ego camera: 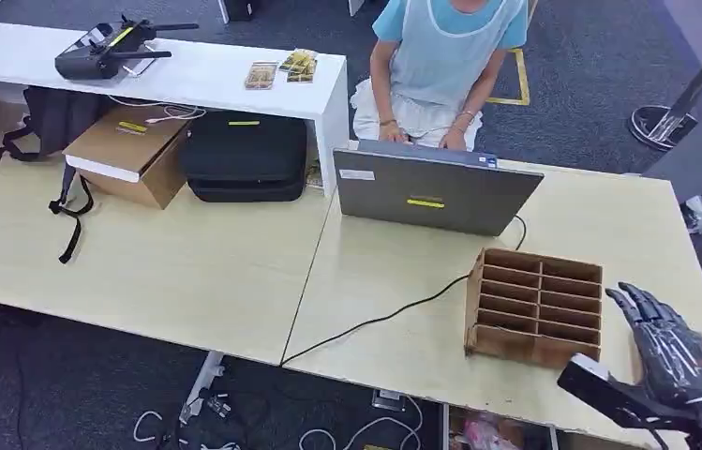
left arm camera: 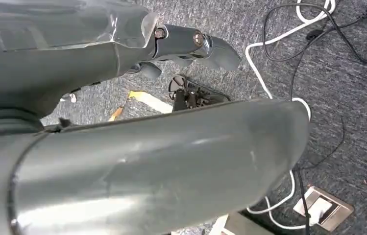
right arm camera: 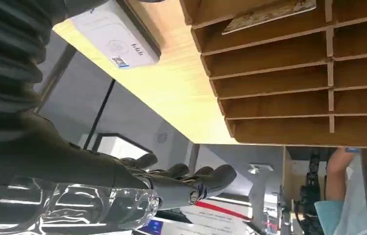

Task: Pass the card to the sensor for recognition and then transmit it.

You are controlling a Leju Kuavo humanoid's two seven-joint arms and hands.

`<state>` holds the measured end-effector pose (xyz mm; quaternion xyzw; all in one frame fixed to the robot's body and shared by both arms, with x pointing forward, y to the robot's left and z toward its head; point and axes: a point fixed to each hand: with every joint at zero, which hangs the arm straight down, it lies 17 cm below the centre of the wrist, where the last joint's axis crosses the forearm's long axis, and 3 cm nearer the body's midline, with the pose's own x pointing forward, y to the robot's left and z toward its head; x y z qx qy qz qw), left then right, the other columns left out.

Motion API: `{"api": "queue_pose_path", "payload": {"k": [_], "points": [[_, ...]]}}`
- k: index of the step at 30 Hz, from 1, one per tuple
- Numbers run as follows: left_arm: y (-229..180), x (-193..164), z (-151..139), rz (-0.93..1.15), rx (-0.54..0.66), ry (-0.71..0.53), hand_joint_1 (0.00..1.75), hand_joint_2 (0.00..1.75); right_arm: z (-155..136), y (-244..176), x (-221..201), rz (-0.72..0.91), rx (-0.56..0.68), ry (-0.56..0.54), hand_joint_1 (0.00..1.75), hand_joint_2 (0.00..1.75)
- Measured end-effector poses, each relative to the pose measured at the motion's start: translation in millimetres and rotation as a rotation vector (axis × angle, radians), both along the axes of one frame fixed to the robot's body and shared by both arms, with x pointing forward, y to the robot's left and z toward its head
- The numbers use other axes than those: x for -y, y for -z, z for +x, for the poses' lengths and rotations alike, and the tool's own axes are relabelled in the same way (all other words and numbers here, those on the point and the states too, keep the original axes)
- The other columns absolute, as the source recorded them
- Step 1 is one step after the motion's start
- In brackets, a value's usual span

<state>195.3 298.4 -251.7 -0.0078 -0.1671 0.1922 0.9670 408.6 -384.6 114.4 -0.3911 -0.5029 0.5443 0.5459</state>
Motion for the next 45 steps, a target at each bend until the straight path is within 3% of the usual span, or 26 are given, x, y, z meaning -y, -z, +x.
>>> {"api": "queue_pose_path", "payload": {"k": [12,22,31,45], "points": [[0.4,-1.4,-0.8,0.006,-0.003,0.000,0.00,0.00,8.6,0.8,-9.4,-0.008,0.037,0.006,0.00,1.75],[1.1,-2.7,-3.0,0.009,-0.006,0.000,0.00,0.00,10.6,-39.0,-28.8,0.055,0.212,-0.041,0.00,1.75],[1.3,-4.3,-3.9,0.006,-0.007,-0.014,0.00,0.00,-0.2,-4.1,-24.4,0.049,0.037,-0.006,0.00,1.75],[2.0,-12.7,-7.5,0.004,-0.009,-0.042,0.00,0.00,21.0,-20.5,-27.9,0.075,0.067,-0.036,0.00,1.75]]}}
